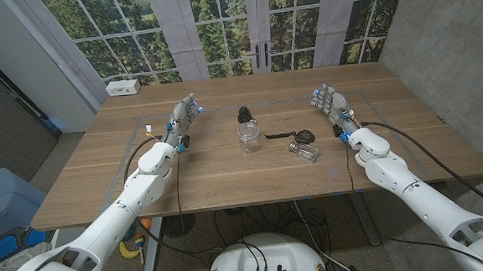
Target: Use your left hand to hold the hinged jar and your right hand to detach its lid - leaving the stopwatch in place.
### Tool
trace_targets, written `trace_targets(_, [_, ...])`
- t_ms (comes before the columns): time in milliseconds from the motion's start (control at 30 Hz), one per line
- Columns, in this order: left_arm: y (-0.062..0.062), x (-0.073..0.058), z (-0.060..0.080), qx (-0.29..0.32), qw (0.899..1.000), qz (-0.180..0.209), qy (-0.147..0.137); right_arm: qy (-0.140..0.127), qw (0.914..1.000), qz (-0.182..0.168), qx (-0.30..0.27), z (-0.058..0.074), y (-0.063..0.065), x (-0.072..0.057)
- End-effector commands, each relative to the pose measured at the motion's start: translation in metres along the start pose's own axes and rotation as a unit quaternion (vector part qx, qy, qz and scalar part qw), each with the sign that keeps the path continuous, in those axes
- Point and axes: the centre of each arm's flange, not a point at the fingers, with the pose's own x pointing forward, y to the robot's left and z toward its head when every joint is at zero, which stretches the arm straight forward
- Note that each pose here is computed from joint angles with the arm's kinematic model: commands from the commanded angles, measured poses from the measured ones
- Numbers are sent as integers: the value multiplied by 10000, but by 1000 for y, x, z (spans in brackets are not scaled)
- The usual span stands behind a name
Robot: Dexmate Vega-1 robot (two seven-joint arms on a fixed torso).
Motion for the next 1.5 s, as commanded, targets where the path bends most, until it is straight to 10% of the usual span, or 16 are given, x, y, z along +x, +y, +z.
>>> trace_targets(33, [-11,-1,5,151,9997,113,-139,62,9999,-29,118,-10,-11,-2])
trace_targets(1500, [-56,-34,12,2630,9648,67,-41,-118,9997,-160,133,-10,-5,-18])
